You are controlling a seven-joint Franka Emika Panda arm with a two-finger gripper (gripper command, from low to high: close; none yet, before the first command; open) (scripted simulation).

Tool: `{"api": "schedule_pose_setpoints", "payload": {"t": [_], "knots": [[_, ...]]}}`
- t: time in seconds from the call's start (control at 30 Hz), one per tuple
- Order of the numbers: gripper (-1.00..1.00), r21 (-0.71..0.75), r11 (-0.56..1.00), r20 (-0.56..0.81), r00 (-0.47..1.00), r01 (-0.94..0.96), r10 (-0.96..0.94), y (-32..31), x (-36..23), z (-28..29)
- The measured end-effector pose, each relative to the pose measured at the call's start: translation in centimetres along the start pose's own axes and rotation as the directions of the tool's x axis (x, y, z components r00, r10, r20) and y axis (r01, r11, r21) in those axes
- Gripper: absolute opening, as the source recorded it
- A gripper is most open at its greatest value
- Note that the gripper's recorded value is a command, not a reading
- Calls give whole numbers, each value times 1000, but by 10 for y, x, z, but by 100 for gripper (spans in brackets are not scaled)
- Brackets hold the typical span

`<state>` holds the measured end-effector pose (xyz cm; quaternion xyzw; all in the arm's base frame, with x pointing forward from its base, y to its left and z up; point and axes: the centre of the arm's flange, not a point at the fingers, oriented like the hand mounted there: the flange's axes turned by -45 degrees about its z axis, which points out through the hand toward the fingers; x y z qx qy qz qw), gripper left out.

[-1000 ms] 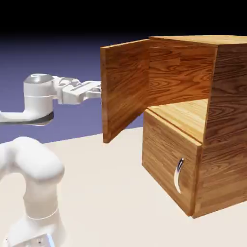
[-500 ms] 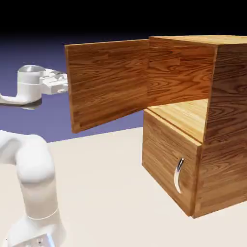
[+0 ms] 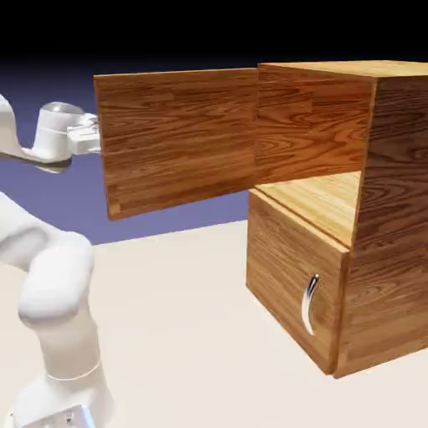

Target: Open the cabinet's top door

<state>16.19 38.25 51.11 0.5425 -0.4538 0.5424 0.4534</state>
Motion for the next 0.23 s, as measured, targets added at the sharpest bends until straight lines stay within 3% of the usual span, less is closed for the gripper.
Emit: {"api": "schedule_pose_setpoints", "payload": {"t": [0.23], "knots": [[-100, -115, 993, 0, 1000, 0, 0, -19, 0, -41]]}}
